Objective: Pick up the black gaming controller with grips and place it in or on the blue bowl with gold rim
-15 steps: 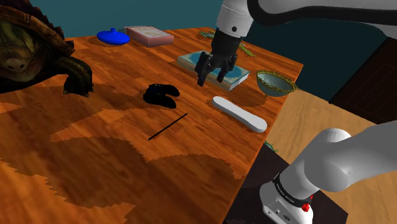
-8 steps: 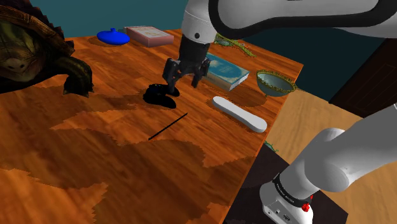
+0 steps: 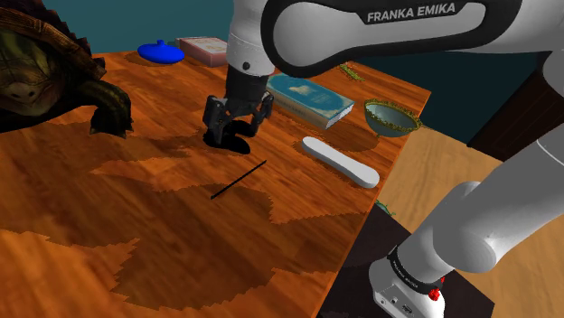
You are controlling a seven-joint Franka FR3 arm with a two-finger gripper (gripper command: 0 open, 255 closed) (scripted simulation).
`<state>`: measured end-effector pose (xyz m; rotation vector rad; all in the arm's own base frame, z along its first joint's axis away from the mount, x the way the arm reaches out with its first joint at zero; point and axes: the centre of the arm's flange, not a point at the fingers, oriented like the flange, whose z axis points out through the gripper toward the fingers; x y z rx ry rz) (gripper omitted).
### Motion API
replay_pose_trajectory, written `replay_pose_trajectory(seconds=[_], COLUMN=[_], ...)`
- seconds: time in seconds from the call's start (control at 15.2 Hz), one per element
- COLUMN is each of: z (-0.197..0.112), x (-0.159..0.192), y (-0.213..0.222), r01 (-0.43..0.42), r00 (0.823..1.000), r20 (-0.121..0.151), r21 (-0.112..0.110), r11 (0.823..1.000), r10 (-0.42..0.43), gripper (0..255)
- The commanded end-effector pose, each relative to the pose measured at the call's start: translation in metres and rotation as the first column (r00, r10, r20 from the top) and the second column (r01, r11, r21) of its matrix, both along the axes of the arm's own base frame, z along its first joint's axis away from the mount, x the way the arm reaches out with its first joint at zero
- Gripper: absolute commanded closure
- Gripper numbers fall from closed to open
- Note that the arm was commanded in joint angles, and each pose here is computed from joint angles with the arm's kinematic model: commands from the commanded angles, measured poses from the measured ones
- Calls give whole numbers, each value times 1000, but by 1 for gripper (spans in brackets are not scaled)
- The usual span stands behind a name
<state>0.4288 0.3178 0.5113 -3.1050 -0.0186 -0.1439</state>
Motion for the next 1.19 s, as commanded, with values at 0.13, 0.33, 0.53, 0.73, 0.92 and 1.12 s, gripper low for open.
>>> replay_pose_trajectory(seconds=[0.13,0.33,0.53,0.73,0.92,1.12], z=[-19,-19,-19,-19,-19,-19], x=[2,2,2,2,2,1], y=[1,1,1,1,1,1], r01=[0,0,0,0,0,0], r00=[1000,1000,1000,1000,1000,1000], r20=[0,0,0,0,0,0], r21=[0,0,0,0,0,0], r11=[1000,1000,1000,1000,1000,1000], r10=[0,0,0,0,0,0], gripper=[0,0,0,255,255,255])
